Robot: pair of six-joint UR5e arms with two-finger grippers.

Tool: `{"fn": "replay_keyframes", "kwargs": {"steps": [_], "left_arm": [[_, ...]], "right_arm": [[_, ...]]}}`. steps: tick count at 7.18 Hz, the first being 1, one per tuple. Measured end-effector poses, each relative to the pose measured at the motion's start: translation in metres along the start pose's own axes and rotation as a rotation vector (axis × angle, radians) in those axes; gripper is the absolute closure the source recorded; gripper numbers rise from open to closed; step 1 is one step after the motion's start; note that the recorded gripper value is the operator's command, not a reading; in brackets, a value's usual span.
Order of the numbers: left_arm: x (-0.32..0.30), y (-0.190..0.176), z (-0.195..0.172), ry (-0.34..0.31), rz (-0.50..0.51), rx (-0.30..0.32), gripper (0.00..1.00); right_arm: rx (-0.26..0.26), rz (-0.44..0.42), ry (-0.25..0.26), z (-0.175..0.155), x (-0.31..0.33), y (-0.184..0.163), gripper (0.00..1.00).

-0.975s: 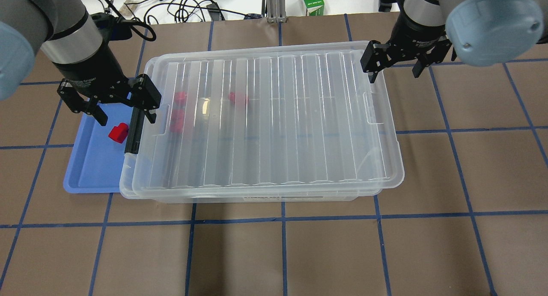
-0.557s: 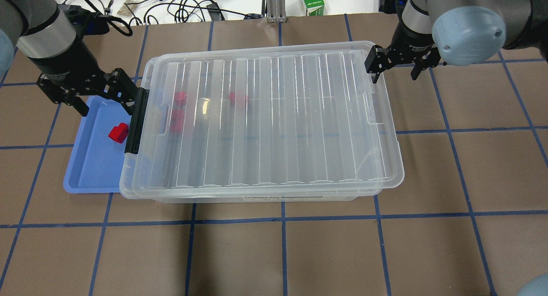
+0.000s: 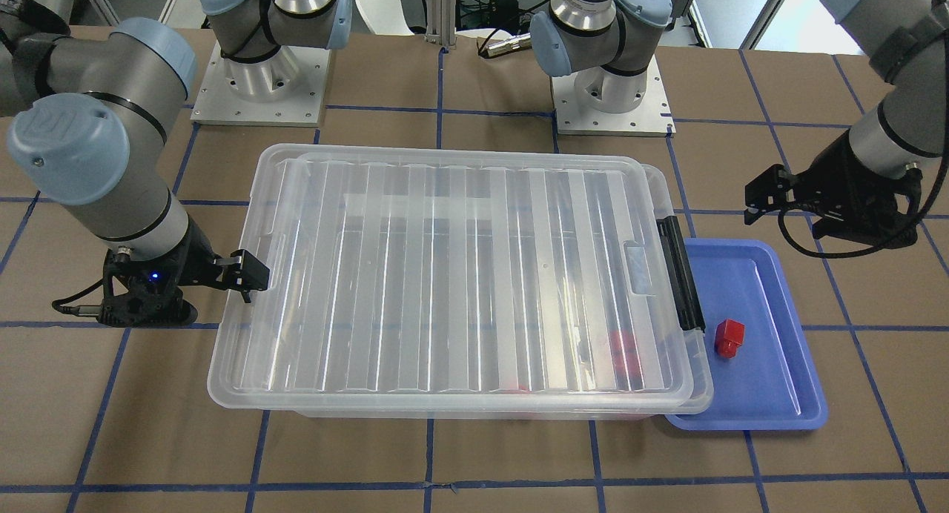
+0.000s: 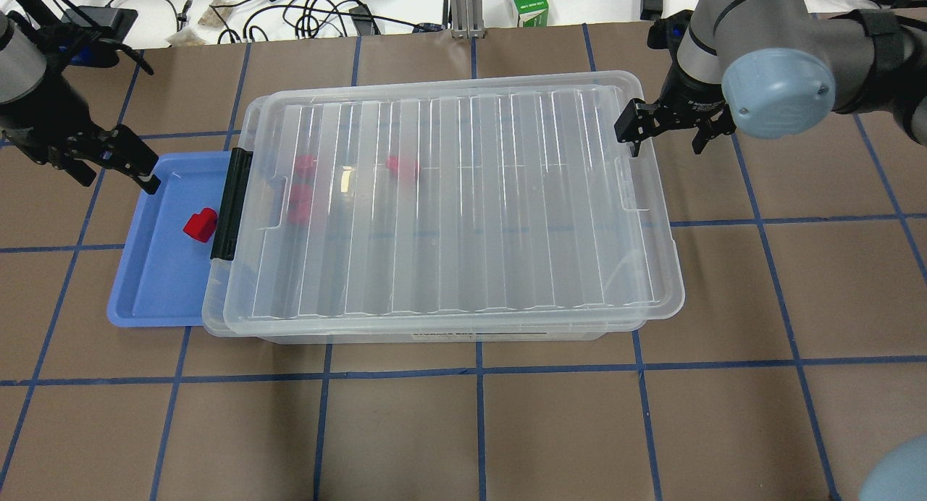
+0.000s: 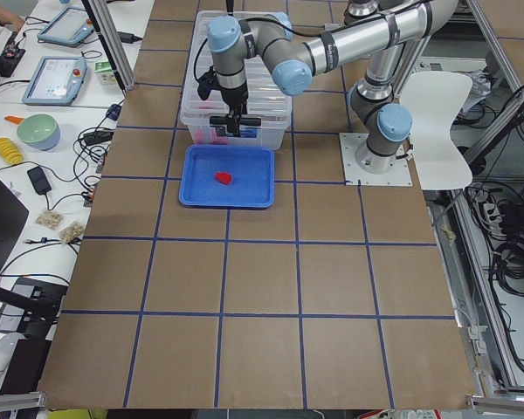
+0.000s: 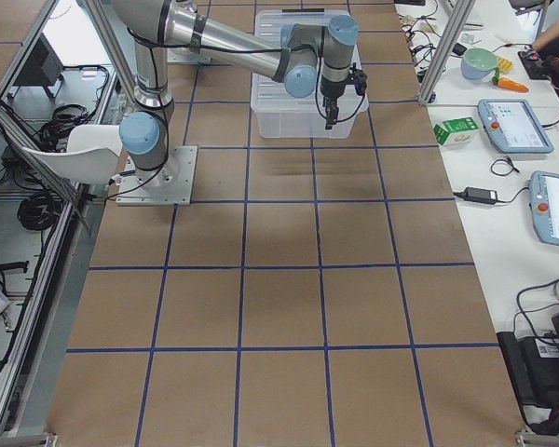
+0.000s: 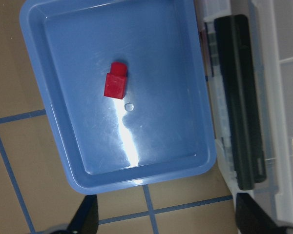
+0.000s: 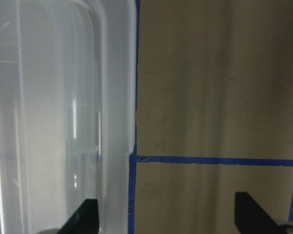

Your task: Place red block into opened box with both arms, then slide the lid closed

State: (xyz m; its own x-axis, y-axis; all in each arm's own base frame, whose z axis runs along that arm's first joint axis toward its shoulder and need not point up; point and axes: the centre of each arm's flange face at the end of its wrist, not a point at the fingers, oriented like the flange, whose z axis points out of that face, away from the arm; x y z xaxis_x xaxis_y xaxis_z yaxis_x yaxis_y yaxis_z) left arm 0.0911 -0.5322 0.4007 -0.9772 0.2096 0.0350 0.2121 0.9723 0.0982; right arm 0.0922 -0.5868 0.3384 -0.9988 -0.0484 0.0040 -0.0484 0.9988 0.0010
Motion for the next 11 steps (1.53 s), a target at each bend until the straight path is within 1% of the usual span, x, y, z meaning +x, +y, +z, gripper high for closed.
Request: {"fn": "replay_keyframes", "kwargs": {"steps": [2,4,6,9,11], "left_arm": [[-0.034,-0.023,0.041,-0.005,0.020,0.008,0.00],[-0.053,-0.047,0.082,-0.013,0.045,0.020,0.00],[-0.064,-0.066,0.120,-0.009,0.078,0.019,0.00],[-0.062,-0.082,0.160,0.013,0.103,-0.005,0.00],[-0.060,-0.082,0.184,0.037,0.107,-0.034,0.00]], "right_arm": [[0.003,-0.001,0.001,-0.001,0.014,-0.001,0.00],[0.007,0.003,0.002,-0.003,0.034,-0.002,0.00],[0.012,-0.007,0.003,-0.006,0.056,-0.002,0.00],[0.008,0.012,0.001,-0.006,0.093,-0.001,0.00],[0.003,0.013,0.001,-0.006,0.118,0.001,0.00]]}}
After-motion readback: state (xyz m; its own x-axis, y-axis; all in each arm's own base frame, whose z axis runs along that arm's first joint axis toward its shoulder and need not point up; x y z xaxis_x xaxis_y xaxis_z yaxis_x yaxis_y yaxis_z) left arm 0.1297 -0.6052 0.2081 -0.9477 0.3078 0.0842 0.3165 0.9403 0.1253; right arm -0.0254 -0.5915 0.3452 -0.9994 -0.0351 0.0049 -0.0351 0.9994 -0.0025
